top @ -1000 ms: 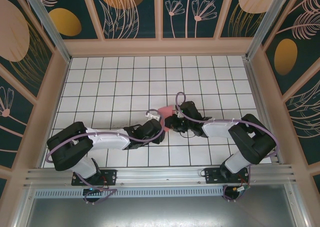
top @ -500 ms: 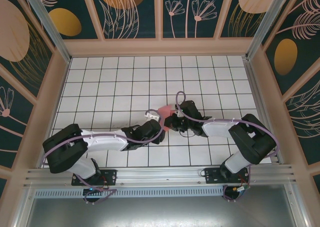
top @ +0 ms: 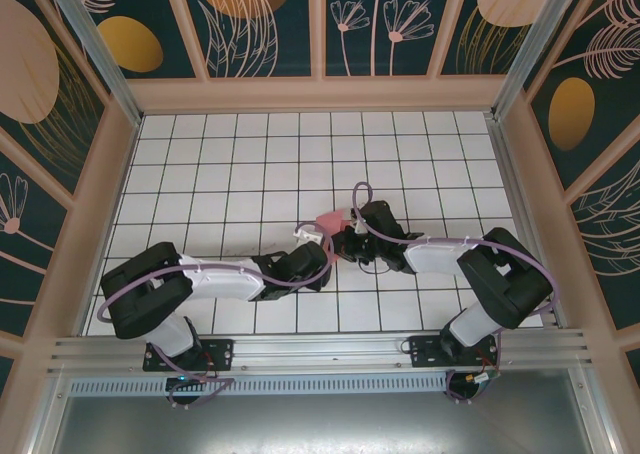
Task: Fold a paper plane with a square sheet of paper (pick it up from the middle)
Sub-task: Fourth fold the wing at the center of the table.
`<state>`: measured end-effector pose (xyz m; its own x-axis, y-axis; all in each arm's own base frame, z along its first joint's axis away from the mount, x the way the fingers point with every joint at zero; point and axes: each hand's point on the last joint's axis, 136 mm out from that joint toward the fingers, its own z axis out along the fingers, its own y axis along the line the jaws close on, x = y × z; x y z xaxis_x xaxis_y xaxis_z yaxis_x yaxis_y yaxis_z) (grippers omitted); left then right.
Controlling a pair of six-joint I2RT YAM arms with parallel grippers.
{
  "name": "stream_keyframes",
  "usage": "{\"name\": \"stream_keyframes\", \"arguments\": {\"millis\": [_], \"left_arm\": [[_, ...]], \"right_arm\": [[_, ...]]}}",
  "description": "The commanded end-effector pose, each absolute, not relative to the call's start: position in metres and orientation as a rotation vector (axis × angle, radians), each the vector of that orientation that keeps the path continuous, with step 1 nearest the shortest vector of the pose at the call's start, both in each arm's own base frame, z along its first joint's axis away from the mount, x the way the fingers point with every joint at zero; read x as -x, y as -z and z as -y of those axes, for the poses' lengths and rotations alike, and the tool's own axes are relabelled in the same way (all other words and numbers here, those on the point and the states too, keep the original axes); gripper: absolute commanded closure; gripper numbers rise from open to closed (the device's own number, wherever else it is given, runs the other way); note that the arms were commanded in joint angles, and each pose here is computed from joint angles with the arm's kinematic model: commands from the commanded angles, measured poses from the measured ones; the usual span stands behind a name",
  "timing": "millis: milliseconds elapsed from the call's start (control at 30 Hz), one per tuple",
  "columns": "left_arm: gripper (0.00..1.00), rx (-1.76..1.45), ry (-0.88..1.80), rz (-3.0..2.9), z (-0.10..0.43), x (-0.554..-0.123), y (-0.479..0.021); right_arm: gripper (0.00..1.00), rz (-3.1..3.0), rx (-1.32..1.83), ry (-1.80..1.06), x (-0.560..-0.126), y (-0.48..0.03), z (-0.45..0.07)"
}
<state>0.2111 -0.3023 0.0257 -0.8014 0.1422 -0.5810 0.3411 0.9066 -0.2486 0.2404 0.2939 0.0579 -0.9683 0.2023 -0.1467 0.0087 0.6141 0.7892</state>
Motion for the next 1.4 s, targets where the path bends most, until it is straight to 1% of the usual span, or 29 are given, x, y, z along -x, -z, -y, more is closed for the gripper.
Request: {"name": "stream_keyframes", "arguments": {"millis": [0, 300, 600, 733, 900, 1000, 1100, 1233, 1300, 1367], "left_arm": [[0.53, -0.304, 0.422, -2.481, 0.302, -0.217, -0.027], [0.67, -0.298, 0.403, -2.472, 0.299, -0.219, -0.027], [0.72, -0.295, 0.382, -2.473, 0.295, -0.219, -0.025], [0.77, -0.297, 0.373, -2.475, 0.294, -0.219, -0.024], [0.85, -0.301, 0.372, -2.482, 0.295, -0.218, -0.02], [0.9, -0.305, 0.376, -2.484, 0.295, -0.218, -0.019], [0.93, -0.302, 0.393, -2.483, 0.296, -0.217, -0.019], [0.96, -0.311, 0.489, -2.467, 0.302, -0.212, -0.024], [0.96, -0.332, 0.545, -2.455, 0.307, -0.209, -0.028], [0.96, -0.366, 0.616, -2.448, 0.313, -0.205, -0.032]], "right_arm": [[0.9, -2.56, -0.171, -1.332, -0.25, -0.078, -0.301], [0.89, -2.564, -0.174, -1.326, -0.25, -0.078, -0.301], [0.89, -2.568, -0.172, -1.32, -0.25, -0.079, -0.301], [0.89, -2.575, -0.178, -1.305, -0.25, -0.077, -0.299], [0.85, -2.582, -0.174, -1.284, -0.25, -0.076, -0.297], [0.8, -2.582, -0.17, -1.266, -0.249, -0.077, -0.294], [0.68, -2.567, -0.158, -1.239, -0.249, -0.084, -0.289], [0.54, -2.51, -0.157, -1.195, -0.25, -0.099, -0.27], [0.5, -2.459, -0.165, -1.197, -0.251, -0.111, -0.258], [0.5, -2.411, -0.17, -1.183, -0.254, -0.12, -0.245]]}}
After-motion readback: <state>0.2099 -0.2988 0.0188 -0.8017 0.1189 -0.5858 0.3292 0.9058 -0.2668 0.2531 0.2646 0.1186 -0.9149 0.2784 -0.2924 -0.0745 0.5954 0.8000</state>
